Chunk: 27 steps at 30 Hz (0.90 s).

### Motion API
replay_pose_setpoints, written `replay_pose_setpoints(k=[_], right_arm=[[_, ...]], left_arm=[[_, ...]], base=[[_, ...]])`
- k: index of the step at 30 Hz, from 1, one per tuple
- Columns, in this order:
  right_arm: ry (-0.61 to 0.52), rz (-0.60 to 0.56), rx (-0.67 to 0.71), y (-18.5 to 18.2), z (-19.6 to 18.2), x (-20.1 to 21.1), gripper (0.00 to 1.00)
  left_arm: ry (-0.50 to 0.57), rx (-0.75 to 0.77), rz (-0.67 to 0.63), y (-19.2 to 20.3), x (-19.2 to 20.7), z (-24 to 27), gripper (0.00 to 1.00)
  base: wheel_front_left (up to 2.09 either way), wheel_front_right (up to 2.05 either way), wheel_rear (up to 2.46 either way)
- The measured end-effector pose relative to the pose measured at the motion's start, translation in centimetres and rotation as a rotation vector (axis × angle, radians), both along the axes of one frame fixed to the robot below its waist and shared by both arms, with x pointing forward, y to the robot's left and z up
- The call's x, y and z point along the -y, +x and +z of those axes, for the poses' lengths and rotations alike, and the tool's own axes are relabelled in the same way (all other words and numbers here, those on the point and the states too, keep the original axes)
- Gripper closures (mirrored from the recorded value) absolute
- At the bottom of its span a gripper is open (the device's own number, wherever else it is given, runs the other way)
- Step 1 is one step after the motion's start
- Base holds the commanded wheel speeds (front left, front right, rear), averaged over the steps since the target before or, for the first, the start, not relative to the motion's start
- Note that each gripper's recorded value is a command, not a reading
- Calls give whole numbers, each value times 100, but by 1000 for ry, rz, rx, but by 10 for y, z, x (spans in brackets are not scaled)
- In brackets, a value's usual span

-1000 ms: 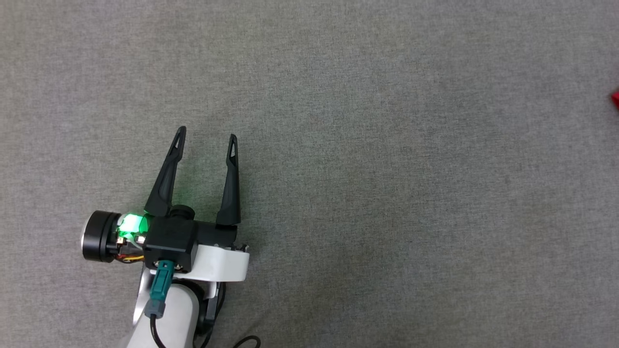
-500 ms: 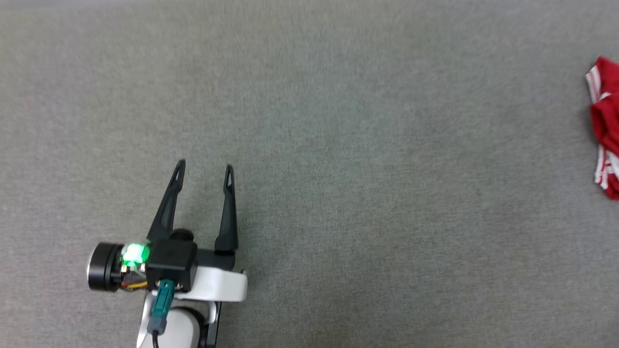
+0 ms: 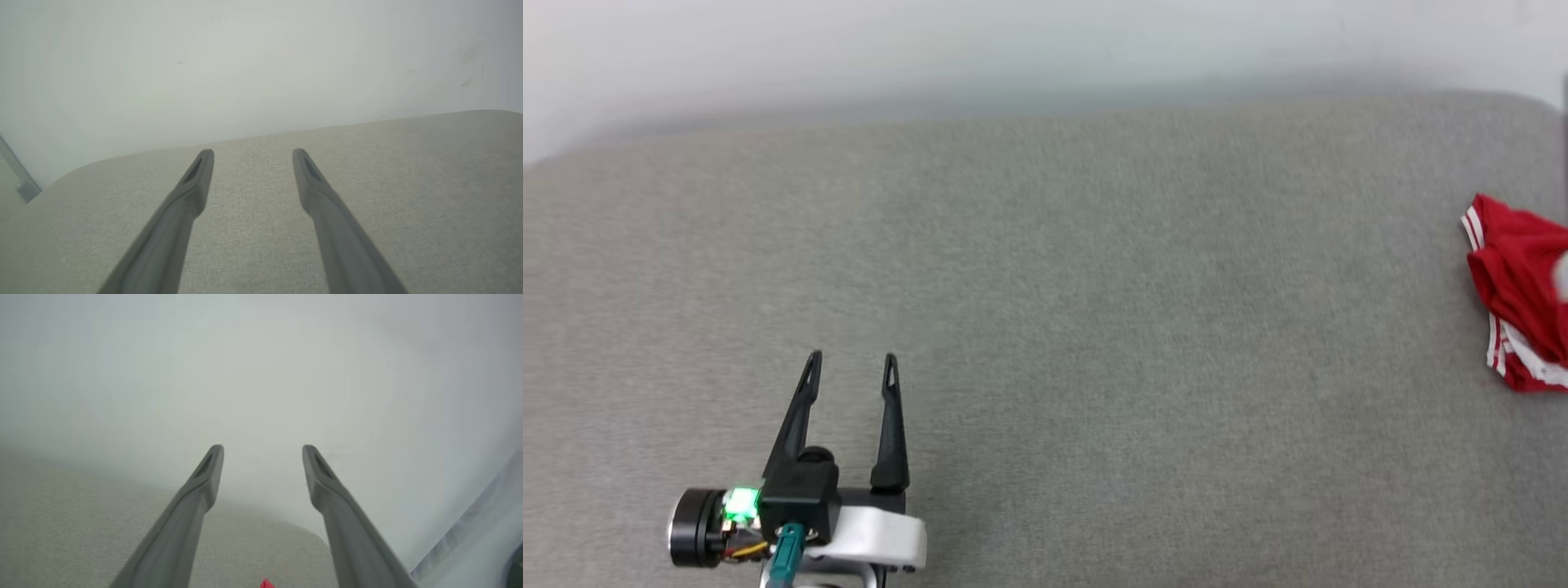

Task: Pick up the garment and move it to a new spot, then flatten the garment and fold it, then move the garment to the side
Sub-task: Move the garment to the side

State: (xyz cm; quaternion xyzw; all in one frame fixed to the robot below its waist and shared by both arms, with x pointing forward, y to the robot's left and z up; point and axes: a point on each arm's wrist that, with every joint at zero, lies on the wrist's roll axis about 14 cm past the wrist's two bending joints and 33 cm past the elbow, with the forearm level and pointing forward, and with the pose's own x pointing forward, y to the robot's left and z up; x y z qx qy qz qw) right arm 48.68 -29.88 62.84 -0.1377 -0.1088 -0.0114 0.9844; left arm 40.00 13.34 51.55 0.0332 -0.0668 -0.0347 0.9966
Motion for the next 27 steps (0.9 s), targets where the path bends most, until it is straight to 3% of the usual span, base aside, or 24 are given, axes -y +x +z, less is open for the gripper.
replay_pose_setpoints(k=[5,14,27], right_arm=[[95,107,68,-18,-1,-51,0],[218,212,31,-59,-34,-114,0],[327,177,-41,-105,-79,-119,0]], left_arm=[[5,10,44,-20,-16,6,0],[-1,23,116,-51,-42,13,0],[-17,14,146,-66,-53,10,0]], base=[[0,0,0],[0,0,0],[0,0,0]])
